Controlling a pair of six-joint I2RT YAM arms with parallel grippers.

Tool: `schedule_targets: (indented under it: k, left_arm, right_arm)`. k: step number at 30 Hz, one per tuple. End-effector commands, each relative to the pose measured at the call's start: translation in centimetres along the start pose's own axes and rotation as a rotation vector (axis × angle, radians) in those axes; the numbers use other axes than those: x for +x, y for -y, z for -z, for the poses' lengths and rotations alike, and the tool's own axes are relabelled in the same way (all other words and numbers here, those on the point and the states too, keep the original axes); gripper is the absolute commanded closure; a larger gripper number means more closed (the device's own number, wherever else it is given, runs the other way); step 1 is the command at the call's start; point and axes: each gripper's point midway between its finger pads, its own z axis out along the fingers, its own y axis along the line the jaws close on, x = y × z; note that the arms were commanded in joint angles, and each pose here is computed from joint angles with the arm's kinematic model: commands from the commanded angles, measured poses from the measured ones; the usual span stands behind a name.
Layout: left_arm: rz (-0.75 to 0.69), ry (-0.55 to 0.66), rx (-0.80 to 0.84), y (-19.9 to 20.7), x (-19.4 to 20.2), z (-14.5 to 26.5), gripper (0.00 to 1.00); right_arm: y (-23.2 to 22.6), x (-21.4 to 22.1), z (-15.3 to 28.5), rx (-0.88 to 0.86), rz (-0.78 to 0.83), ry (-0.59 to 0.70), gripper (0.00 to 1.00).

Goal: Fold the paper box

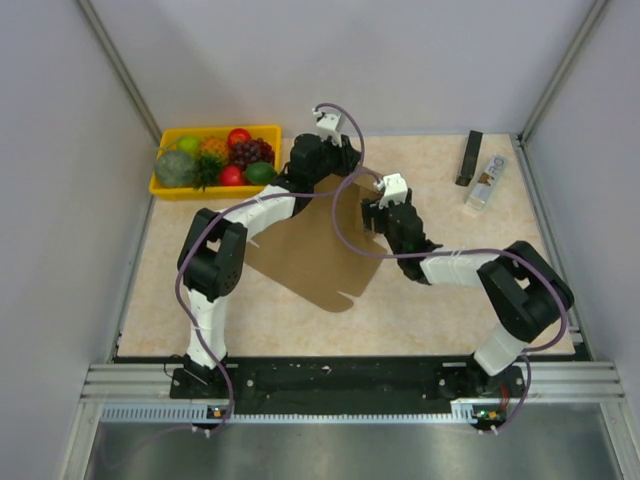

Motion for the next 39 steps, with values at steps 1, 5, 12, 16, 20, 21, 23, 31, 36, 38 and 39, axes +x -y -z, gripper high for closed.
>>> schedule_targets:
  k: [1, 5, 12, 16, 20, 21, 23, 31, 36, 38, 39]
  left_arm:
    - [0.006, 0.004, 0.008, 0.7, -1.3, 1.0, 0.69]
    - [0.015, 0.008, 0.016, 1.0, -1.6, 1.2, 0.69]
    - [0.015, 0.025, 0.029, 1.8, -3.4, 2.1, 0.68]
    - [-0.019, 0.058, 0.019, 2.4, -6.3, 3.7, 0.64]
    - [-0.029, 0.099, -0.038, 2.4, -10.5, 7.2, 0.60]
    - [-0.036, 0.120, -0.053, 2.7, -11.8, 8.9, 0.60]
    - [-0.031, 0.117, -0.104, 2.0, -11.2, 10.9, 0.59]
    - [0.003, 0.208, -0.291, -1.2, -10.0, 19.5, 0.48]
    - [0.035, 0.099, -0.315, -3.3, -5.7, 19.6, 0.49]
    - [0.041, 0.081, -0.316, -3.6, -4.7, 19.6, 0.48]
    - [0.053, 0.068, -0.315, -3.7, -4.3, 19.4, 0.48]
  right_arm:
    - [-0.2, -3.8, -1.5, 0.081, -0.030, 0.114, 0.33]
    - [0.3, -3.4, -1.5, 0.115, -0.055, 0.111, 0.52]
    - [1.0, -3.0, -1.7, 0.159, -0.050, 0.107, 0.72]
    - [1.3, -3.0, -1.7, 0.170, -0.032, 0.109, 0.85]
    - [1.6, -2.6, -1.6, 0.139, -0.019, 0.094, 0.99]
    - [1.4, -2.6, -1.6, 0.113, -0.019, 0.094, 1.00]
    - [1.9, -2.8, -1.3, 0.105, -0.021, 0.096, 1.00]
    - [-0.1, -1.7, -1.1, -0.120, 0.022, 0.067, 1.00]
    - [-0.9, -1.2, -0.9, -0.238, 0.046, 0.051, 1.00]
    - [-1.3, -1.1, -1.0, -0.268, 0.061, 0.037, 1.00]
    - [-1.5, -1.1, -1.0, -0.278, 0.071, 0.037, 1.00]
